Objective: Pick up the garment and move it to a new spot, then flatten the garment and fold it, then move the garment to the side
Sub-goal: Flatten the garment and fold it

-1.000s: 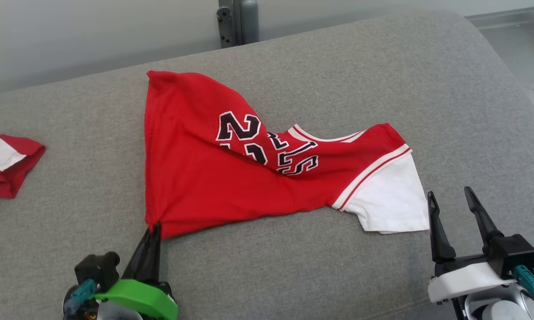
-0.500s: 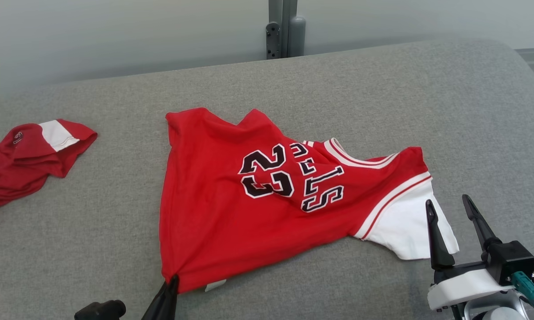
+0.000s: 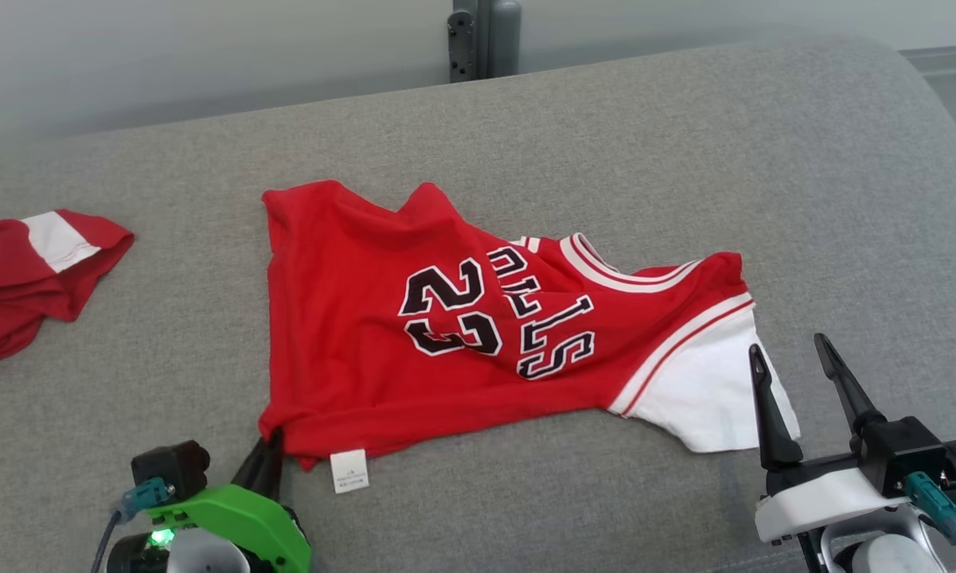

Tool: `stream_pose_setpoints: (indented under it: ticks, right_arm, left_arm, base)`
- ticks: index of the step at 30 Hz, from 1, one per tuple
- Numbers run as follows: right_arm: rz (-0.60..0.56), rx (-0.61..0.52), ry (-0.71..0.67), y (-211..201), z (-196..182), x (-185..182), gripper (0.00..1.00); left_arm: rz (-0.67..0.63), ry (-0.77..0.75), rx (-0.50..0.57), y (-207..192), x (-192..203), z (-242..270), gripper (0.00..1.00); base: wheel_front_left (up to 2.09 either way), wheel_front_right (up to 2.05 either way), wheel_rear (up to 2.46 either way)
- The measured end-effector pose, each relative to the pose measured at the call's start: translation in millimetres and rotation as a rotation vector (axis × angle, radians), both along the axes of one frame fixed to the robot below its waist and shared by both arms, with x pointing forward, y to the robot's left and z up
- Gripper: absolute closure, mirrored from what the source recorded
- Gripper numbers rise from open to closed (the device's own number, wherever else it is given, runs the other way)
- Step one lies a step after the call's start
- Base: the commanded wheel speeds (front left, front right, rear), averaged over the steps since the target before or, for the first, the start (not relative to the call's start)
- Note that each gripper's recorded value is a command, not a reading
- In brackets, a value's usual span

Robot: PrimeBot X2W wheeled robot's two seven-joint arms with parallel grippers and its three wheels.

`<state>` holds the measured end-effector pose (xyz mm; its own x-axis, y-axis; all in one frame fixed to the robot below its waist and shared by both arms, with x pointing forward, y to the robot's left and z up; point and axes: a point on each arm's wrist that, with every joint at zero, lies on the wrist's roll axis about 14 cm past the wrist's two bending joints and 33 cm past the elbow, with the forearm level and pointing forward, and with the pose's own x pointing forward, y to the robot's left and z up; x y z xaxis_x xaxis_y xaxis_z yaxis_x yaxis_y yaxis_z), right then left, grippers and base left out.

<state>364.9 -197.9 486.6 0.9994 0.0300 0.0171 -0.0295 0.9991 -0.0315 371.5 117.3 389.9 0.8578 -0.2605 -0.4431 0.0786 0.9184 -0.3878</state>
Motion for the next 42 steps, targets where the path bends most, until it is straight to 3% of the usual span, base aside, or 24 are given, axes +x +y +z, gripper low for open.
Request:
stream_pose_setpoints:
  ticks: [1,12,19,29,42]
  right_arm:
    - [-0.007,-0.001,0.001,-2.2,-0.3,-0.2,0.00]
    - [-0.076,-0.008,0.023,-23.4,-5.4,-12.3,0.00]
    - [-0.073,-0.017,-0.013,-25.3,6.4,-19.1,0.00]
    - [-0.086,-0.036,-0.069,-34.4,24.1,-33.5,0.00]
    - [-0.056,-0.012,-0.095,-20.5,29.5,-41.5,0.00]
  left_arm:
    - [0.009,0.006,0.012,3.1,4.5,-3.9,0.00]
    - [0.076,-0.005,0.015,16.4,14.1,-19.6,0.00]
    - [0.172,-0.171,-0.002,32.1,-4.1,8.4,0.00]
    - [0.194,-0.402,0.102,52.7,-33.2,66.7,0.00]
    - [0.230,-0.537,0.178,75.2,-53.3,103.5,0.00]
  base:
    - [0.00,0.00,0.00]
    - [0.00,0.00,0.00]
    - [0.00,0.00,0.00]
    - [0.00,0.00,0.00]
    - [0.00,0.00,0.00]
